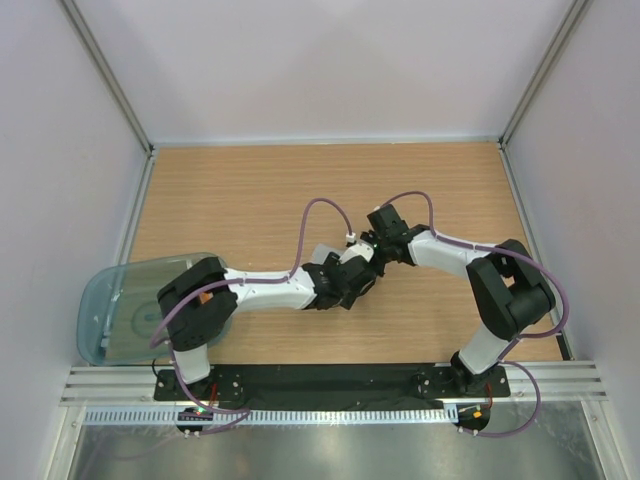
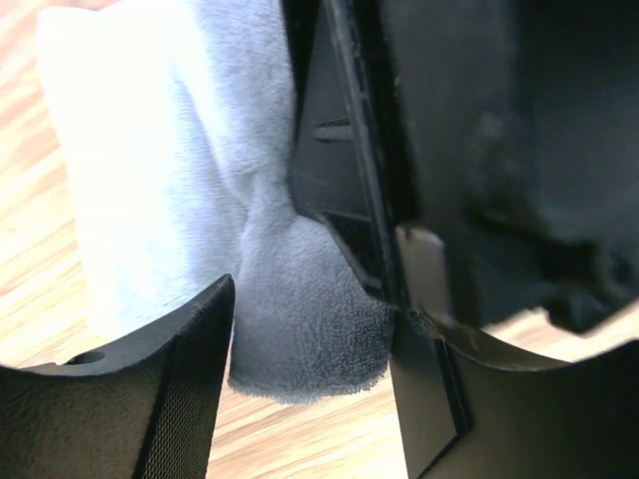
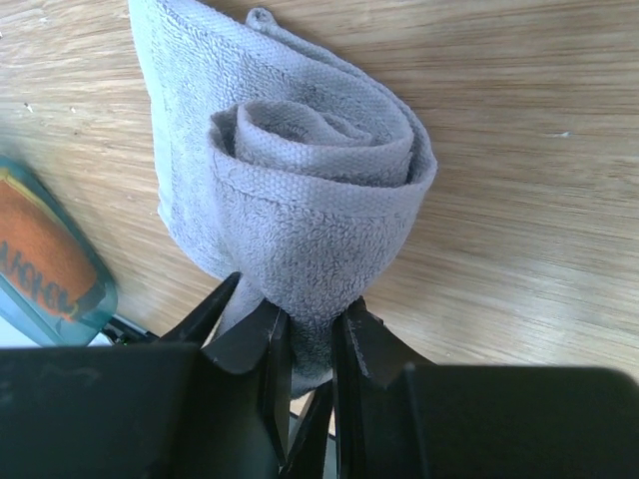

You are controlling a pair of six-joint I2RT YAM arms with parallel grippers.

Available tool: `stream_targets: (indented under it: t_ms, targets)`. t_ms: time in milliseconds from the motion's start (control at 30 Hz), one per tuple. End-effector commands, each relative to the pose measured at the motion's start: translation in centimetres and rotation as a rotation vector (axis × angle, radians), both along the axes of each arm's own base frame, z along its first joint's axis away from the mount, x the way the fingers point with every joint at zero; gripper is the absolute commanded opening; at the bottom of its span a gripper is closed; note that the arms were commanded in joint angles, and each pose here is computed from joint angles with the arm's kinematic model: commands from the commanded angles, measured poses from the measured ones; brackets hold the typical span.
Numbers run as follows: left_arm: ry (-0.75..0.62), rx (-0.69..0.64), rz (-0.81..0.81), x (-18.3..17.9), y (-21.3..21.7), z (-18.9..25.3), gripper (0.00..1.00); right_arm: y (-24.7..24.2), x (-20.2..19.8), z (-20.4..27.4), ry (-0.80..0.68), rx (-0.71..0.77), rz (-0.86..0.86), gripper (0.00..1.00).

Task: Roll the towels
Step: Roll the towel

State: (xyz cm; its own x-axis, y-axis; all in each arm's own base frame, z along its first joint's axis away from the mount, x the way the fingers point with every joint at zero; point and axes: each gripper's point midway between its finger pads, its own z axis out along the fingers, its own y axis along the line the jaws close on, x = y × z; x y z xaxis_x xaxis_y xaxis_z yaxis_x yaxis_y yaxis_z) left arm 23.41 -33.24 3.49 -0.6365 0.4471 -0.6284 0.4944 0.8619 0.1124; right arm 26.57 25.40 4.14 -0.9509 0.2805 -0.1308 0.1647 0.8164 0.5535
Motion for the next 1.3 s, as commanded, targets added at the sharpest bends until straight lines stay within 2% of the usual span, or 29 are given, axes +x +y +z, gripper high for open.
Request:
stream_targets:
  t_ms: [0,300,500,700,867,967,1067,1100,1200,1267]
  targets:
    - [-0.171,0.089,0.089,2.3,1.1,2.6,0.62,0.7,-0.9,1.2,0.011,0.042,0.023,0.01]
    - [-0.325,0.258,0.042,0.8,-0.2,4.3,0.64,0.8,-0.9,1.4,0.011,0.042,0.030,0.01]
    - [-0.300,0.294,0.039,0.1,-0.4,2.3,0.60,0.8,-1.0,1.5,0.013,0.042,0.032,0.01]
    - [-0.265,0.278,0.030,-0.5,-0.1,0.6,0.49,1.0,-1.3,1.8,0.017,0.055,0.043,0.01]
    - [-0.231,0.218,0.018,-0.8,0.0,0.2,0.25,1.2,-1.6,1.6,0.034,0.071,0.056,0.01]
    - [-0.180,0.140,-0.006,-1.2,-0.1,0.2,0.17,1.4,-1.6,1.7,0.037,0.085,0.058,0.02]
    - [-0.113,0.034,-0.052,-2.0,-0.7,0.5,0.15,1.5,-1.5,1.6,0.041,0.085,0.056,0.15]
    - [-0.105,0.000,-0.049,-1.7,-0.8,0.7,0.15,1.5,-1.4,1.6,0.039,0.084,0.054,0.29]
    - [-0.050,-0.073,-0.078,-2.1,-0.8,0.9,0.15,1.3,-0.8,1.8,0.036,0.082,0.039,0.52]
    - [-0.020,-0.097,-0.091,-2.5,-0.7,0.9,0.15,0.9,-0.2,2.0,0.029,0.076,0.027,0.62]
